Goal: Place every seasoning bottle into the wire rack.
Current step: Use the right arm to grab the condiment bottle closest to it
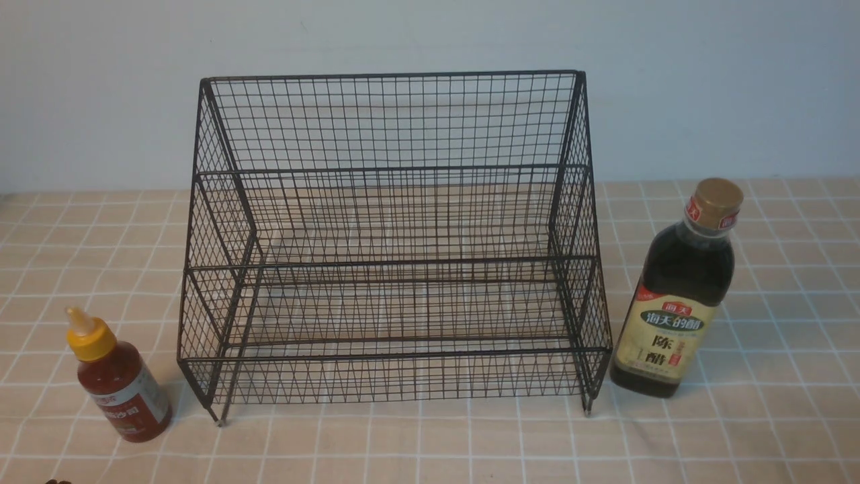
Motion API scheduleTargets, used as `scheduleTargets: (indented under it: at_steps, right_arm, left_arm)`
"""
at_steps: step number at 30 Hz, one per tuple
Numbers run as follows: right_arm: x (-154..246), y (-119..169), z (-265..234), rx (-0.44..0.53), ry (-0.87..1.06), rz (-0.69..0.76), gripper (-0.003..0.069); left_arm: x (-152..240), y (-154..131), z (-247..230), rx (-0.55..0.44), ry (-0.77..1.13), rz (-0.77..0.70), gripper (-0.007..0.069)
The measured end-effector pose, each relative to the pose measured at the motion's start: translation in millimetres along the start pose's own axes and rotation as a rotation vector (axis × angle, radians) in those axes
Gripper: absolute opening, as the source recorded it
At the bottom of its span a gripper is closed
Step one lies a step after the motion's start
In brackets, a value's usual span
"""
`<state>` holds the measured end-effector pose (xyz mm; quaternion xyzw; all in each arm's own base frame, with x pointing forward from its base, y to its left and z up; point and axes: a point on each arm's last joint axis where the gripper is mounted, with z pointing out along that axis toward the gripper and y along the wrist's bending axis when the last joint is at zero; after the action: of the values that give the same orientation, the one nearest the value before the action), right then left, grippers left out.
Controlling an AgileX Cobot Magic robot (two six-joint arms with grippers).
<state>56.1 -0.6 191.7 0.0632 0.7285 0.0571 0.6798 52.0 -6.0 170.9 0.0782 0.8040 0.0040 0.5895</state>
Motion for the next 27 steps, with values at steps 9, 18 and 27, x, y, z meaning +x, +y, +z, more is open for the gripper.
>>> scheduleTargets:
  at_steps: [9, 18, 27]
  right_arm:
    - [-29.3, 4.2, -5.0, -0.088, -0.321, 0.249, -0.0015]
    - [-51.8, 6.0, -13.2, -0.152, -0.476, 0.401, -0.0015]
    - [-185.2, 33.6, -10.6, -0.020, -0.002, 0.211, -0.0015]
  left_arm:
    - [0.0, 0.0, 0.0, 0.000, 0.000, 0.000, -0.0007]
    - [0.0, 0.0, 0.0, 0.000, 0.000, 0.000, -0.0007]
    - [0.0, 0.0, 0.0, 0.000, 0.000, 0.000, -0.0007]
